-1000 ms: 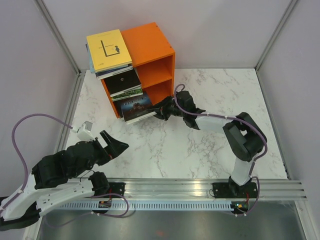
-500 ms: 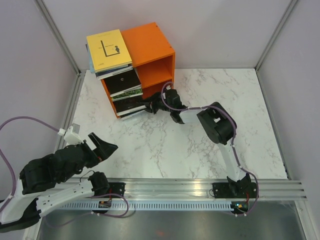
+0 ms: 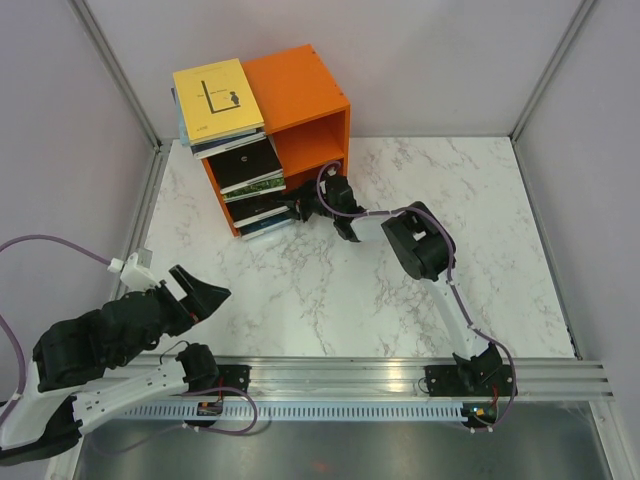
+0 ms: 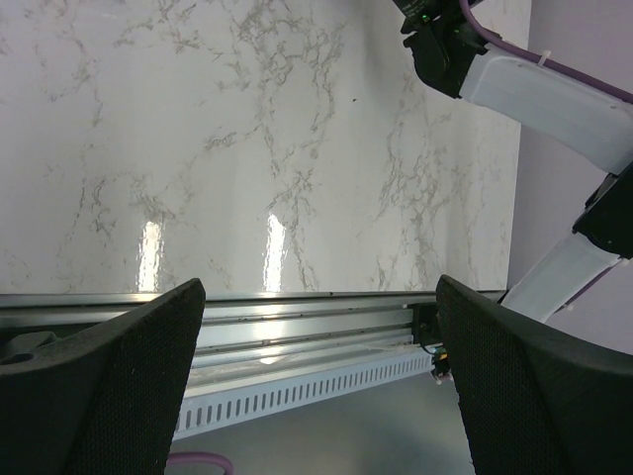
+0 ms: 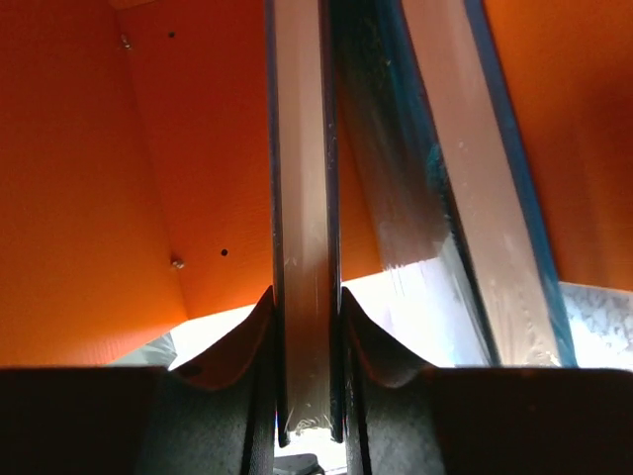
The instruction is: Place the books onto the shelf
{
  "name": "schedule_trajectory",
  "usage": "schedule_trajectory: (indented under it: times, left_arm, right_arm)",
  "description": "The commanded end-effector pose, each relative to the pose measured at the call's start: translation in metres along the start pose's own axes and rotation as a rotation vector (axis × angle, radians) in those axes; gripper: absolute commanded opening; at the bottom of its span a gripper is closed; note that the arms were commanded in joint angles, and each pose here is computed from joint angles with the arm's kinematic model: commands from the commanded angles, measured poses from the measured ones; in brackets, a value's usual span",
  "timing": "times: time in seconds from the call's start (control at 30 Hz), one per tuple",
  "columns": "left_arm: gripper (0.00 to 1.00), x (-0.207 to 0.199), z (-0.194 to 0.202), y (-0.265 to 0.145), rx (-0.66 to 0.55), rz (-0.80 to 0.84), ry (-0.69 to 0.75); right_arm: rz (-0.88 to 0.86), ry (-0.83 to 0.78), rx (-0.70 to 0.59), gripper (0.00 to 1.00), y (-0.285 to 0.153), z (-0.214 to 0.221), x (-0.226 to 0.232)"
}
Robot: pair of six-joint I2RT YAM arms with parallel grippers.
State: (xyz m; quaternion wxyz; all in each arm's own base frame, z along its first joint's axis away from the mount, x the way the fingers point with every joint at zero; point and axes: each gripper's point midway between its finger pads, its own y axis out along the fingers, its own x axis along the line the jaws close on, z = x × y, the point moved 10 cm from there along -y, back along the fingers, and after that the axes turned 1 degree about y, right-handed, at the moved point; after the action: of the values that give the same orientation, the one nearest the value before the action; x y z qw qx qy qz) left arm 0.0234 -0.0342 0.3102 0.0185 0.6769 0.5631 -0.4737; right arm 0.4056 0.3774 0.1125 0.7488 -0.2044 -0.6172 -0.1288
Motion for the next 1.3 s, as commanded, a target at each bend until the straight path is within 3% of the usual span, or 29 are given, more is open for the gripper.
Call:
schedule_trajectory:
  times: [0.0,0.03,0.07,0.1,0.77,0.87,0.9,1.0,1.27]
  left_arm:
    - [1.00,0.011,-0.004,-0.006,-0.029,-0.051,-0.007]
    - [1.00,0.011,-0.005,-0.007,-0.029,-0.050,-0.008]
    - [1.00,0.011,-0.005,-0.007,-0.029,-0.050,-0.008]
    - [1.00,0.011,-0.005,-0.007,-0.030,-0.048,-0.009]
    - [1.00,0.017,0.006,0.006,-0.007,-0.115,0.034]
    - [1.00,0.011,0.005,0.011,-0.041,-0.106,-0.053]
    - [1.00,0.010,0.006,0.013,-0.036,-0.104,-0.055]
    - [1.00,0.007,0.009,0.017,-0.019,-0.112,-0.050]
    - [1.00,0.000,0.010,0.021,-0.010,-0.101,-0.058]
  right_arm:
    - [-0.096,-0.059,0.077,0.04,0.004,0.012,0.027]
    - [-0.078,-0.064,0.090,0.28,0.001,0.015,0.021]
    - [-0.077,-0.074,0.094,0.39,-0.002,0.017,0.026]
    - [-0.048,-0.073,0.096,0.98,-0.005,0.018,0.024]
    - [0.186,-0.132,0.187,0.98,-0.061,0.035,0.006]
    - [0.187,-0.136,0.190,0.92,-0.063,0.036,0.006]
    - [0.186,-0.137,0.191,0.82,-0.063,0.036,0.006]
    - [0.179,-0.135,0.189,0.70,-0.060,0.034,0.005]
    - [0.113,-0.104,0.190,0.59,-0.048,0.032,0.014]
